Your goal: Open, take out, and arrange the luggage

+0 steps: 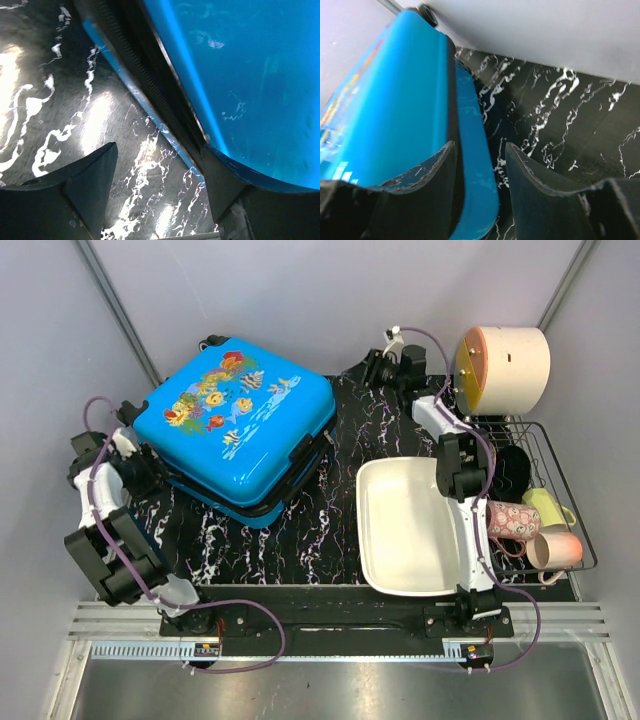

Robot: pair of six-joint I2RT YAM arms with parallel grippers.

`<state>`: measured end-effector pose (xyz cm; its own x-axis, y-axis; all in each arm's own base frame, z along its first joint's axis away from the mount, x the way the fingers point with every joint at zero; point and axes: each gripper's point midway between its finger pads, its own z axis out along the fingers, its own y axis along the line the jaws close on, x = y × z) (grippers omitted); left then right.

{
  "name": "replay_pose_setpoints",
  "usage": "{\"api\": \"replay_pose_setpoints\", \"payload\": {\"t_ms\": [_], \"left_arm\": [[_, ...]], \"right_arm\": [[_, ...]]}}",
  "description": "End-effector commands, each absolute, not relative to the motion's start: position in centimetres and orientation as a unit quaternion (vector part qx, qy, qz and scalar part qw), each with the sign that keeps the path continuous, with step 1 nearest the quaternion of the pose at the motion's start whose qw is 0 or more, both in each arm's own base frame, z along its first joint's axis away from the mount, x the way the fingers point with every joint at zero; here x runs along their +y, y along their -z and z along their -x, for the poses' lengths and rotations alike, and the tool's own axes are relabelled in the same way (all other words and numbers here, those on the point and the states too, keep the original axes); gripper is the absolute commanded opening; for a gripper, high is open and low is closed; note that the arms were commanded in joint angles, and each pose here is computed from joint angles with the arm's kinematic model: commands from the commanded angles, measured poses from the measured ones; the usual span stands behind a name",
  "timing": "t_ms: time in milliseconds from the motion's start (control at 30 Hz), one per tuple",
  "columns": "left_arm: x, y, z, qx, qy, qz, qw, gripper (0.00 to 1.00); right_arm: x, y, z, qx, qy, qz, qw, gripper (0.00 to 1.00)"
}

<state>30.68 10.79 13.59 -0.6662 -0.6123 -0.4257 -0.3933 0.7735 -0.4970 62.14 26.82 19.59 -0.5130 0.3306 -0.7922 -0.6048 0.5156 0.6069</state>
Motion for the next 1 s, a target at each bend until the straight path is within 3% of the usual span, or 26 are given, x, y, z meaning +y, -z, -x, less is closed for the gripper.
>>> {"api": "replay_pose_setpoints", "payload": {"t_ms": [0,233,300,533,767,833,967], "left_arm": [[10.3,-12.0,-33.7,0.91,0.172,0.228,0.299,0.71],[8.6,-13.1,-39.8,0.914,0.195,0.147,0.325,0.72],[8.7,-14.3,-41.1,0.91,0.197,0.124,0.342,0.71],[8.4,-15.0,-43.3,0.91,0.197,0.091,0.354,0.71],[9.1,-17.9,-43.3,0.888,0.208,0.105,0.397,0.75],[10.4,-21.3,-42.4,0.869,0.196,0.098,0.445,0.78],[12.4,-26.7,-39.4,0.844,0.143,0.066,0.512,0.85]], "right_arm": [[30.0,-19.2,-62.0,0.707,-0.51,0.117,0.476,0.52],[33.3,-16.5,-55.0,0.696,-0.557,0.184,0.413,0.51],[33.2,-18.3,-52.9,0.683,-0.559,0.212,0.42,0.5],[31.8,-17.5,-45.7,0.698,-0.563,0.225,0.38,0.48],[28.9,-18.1,-47.3,0.741,-0.51,0.176,0.4,0.51],[26.1,-20.4,-49.2,0.749,-0.475,0.157,0.434,0.52],[22.2,-21.8,-48.2,0.784,-0.398,0.147,0.454,0.57]]}}
